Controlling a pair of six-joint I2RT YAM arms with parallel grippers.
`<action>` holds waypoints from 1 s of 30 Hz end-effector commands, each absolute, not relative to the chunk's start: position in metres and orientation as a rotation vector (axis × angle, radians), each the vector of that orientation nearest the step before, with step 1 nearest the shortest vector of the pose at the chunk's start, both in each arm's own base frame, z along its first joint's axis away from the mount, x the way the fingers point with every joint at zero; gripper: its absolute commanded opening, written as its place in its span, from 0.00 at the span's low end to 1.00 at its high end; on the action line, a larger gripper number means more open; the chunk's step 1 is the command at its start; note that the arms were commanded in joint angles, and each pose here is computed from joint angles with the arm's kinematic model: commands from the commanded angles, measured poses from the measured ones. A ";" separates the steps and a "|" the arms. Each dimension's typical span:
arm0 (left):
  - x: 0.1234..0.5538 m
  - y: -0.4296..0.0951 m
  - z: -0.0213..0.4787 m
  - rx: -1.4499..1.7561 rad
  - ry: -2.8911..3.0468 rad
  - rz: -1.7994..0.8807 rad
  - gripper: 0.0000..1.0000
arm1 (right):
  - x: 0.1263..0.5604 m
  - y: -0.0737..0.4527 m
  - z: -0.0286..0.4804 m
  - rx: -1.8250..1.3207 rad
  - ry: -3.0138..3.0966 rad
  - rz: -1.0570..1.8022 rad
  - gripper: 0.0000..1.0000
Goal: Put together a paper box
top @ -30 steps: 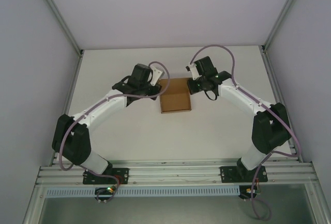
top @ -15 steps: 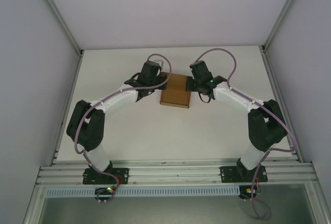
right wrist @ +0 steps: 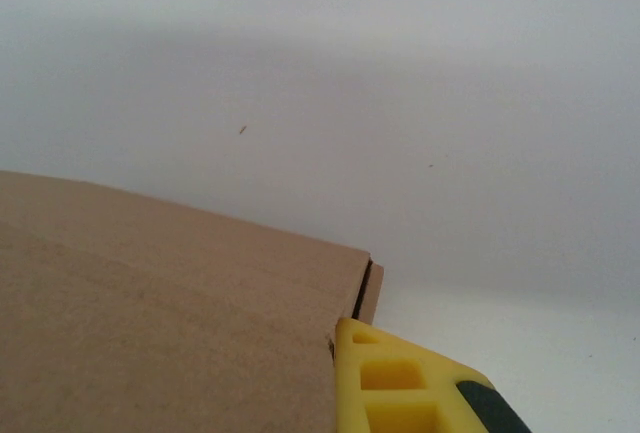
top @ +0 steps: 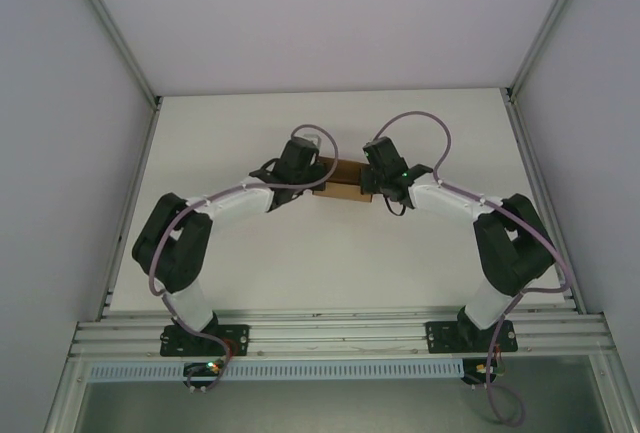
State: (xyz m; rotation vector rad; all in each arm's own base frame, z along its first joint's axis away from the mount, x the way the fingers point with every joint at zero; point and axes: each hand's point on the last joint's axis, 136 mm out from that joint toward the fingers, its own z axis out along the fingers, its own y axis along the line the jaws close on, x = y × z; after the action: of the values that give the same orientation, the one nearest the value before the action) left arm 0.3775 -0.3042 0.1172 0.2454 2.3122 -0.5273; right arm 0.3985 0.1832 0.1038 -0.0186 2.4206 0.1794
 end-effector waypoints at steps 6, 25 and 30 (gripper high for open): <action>0.327 -0.320 0.102 0.433 2.325 -0.633 0.03 | 0.382 0.198 0.116 -0.154 2.325 0.179 0.09; 0.284 -0.301 0.133 0.531 2.343 -0.461 1.00 | 0.328 0.182 0.071 -0.276 2.340 -0.090 0.11; 0.279 -0.281 0.155 0.464 2.363 -0.407 1.00 | 0.328 0.187 0.075 -0.300 2.294 -0.074 0.16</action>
State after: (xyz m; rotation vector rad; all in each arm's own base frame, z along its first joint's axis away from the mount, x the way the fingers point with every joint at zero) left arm 0.2792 -0.2980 0.1348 0.5284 2.3505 -0.4687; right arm 0.3292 0.1890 0.0730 -0.2843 2.3164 -0.0445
